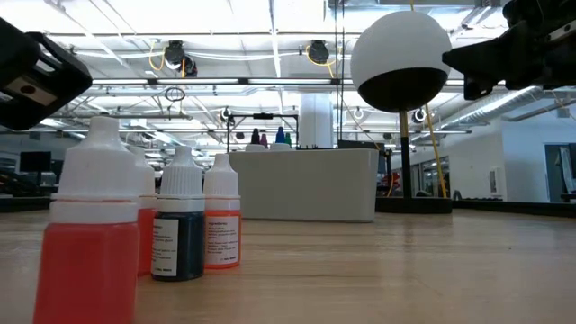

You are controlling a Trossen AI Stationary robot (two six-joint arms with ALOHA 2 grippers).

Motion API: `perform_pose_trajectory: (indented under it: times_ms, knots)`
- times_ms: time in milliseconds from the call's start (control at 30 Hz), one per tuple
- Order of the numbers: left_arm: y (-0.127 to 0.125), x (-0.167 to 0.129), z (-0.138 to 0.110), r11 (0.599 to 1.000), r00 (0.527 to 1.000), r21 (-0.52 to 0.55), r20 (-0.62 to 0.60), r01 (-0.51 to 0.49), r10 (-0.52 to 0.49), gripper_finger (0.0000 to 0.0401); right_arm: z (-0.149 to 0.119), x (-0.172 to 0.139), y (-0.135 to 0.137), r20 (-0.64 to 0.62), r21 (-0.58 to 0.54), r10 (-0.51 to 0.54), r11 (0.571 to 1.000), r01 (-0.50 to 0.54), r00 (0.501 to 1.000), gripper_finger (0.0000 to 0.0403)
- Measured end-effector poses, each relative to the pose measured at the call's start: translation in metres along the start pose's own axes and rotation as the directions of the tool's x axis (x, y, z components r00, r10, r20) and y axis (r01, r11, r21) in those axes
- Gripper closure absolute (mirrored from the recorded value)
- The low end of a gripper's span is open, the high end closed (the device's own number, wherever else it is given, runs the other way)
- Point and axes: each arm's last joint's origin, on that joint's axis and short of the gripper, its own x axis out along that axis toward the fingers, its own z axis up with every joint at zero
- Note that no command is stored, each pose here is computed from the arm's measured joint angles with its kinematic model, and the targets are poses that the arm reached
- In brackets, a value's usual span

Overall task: Pick & Place food coloring
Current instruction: Put the small orange food coloring bottle into the gray bin

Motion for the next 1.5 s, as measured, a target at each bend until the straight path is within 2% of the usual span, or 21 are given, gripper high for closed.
perform_pose_trajectory:
  times_ms: [367,567,733,967,1100,1367,1500]
  knots:
    - [0.002,0.011,-0.008,0.999,0.999,0.037,-0.034,-0.014,0.015,0.0210,0.000,0.000,0.000,0.000,-0.001,0.000,1.000,0.000,1.000,0.0403]
    - [0.001,0.013,-0.007,0.999,1.000,0.050,-0.015,-0.008,0.008,0.0210,0.000,0.000,0.000,0.002,0.000,0.000,1.000,0.000,1.000,0.0403]
    - [-0.001,0.013,-0.005,0.999,1.000,0.044,-0.005,0.012,-0.012,0.0210,0.000,0.000,0.000,0.003,0.001,0.000,1.000,0.000,1.000,0.0403]
    - [0.002,0.013,-0.006,0.999,1.000,0.039,-0.013,-0.016,0.016,0.0213,0.000,0.000,0.000,0.003,0.001,0.000,1.000,0.000,1.000,0.0403]
    - [0.006,0.014,-0.004,1.000,1.000,0.010,-0.015,-0.024,0.024,0.0238,0.000,0.000,0.000,0.003,0.001,0.000,1.000,0.000,1.000,0.0403]
    - [0.006,0.014,-0.004,1.000,0.999,0.012,-0.043,0.021,-0.021,0.0326,0.000,0.000,0.000,0.003,0.001,0.000,1.000,0.000,1.000,0.0403]
    - [0.006,0.013,-0.005,0.999,0.998,0.039,-0.060,0.013,-0.010,0.0335,0.000,0.000,0.000,0.003,0.001,0.000,1.000,0.000,1.000,0.0403]
